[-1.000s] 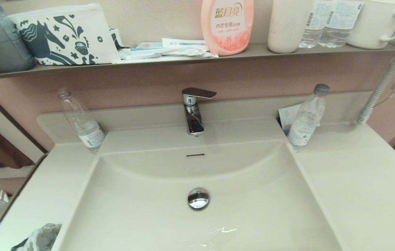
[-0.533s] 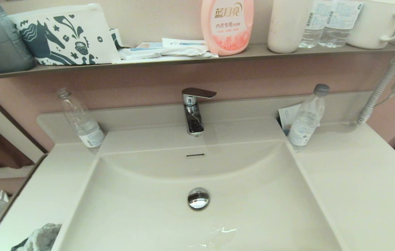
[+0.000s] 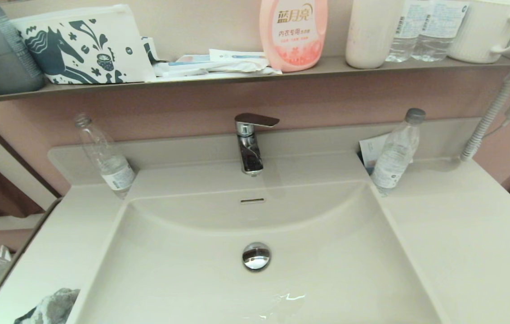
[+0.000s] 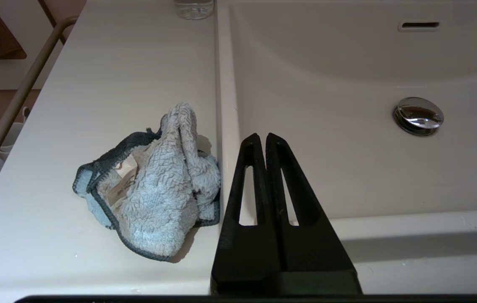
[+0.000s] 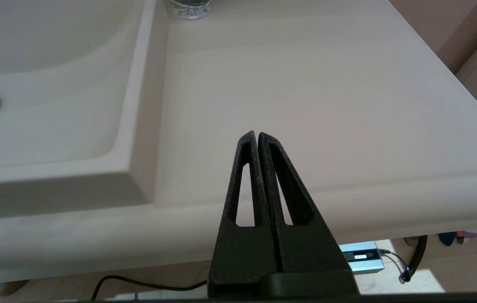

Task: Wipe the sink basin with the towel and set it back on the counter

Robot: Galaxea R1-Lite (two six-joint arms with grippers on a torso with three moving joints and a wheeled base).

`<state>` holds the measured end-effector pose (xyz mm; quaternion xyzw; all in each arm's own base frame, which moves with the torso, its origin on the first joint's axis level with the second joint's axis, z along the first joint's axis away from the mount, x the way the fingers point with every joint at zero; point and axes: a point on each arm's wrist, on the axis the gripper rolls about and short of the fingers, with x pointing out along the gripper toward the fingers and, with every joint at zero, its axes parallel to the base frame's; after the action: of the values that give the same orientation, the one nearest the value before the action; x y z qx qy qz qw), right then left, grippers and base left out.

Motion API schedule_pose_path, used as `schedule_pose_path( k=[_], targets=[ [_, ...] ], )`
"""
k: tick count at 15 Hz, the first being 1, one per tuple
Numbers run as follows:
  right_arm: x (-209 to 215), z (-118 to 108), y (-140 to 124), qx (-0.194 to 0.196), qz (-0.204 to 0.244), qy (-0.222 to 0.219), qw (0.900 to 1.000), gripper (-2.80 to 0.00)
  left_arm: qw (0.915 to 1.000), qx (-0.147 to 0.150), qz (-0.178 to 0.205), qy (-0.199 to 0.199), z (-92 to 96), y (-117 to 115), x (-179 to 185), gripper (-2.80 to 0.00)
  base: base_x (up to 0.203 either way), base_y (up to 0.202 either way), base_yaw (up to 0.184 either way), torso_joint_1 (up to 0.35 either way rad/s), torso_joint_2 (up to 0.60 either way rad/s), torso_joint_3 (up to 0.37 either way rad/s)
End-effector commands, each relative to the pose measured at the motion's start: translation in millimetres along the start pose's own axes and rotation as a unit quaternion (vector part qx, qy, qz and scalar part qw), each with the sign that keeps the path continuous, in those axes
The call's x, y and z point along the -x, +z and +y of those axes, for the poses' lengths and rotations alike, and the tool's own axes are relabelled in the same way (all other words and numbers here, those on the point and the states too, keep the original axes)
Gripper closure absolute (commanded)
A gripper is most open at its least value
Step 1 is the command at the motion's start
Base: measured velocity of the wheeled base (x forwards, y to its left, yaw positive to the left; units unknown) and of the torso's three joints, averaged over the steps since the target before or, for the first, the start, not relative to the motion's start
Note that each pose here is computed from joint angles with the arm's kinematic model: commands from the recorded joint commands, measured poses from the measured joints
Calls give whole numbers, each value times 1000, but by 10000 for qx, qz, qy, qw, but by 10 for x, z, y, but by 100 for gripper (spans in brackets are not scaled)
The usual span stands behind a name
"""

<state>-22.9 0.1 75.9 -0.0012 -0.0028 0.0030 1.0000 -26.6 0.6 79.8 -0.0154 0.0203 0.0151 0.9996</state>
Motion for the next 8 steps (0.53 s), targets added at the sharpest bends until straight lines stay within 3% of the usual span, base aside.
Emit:
schedule_pose_path(
  k=[1, 8],
  targets=[
    [-1, 0, 1, 4, 5, 9, 10000, 0, 10000, -1, 0, 5, 0, -1, 0, 0, 0, 0, 0, 0, 0, 0],
    [-1, 0, 1, 4, 5, 1, 10000, 0, 10000, 5, -2, 5, 0, 0, 0, 0, 0, 0, 0, 0, 0, 0]
  ],
)
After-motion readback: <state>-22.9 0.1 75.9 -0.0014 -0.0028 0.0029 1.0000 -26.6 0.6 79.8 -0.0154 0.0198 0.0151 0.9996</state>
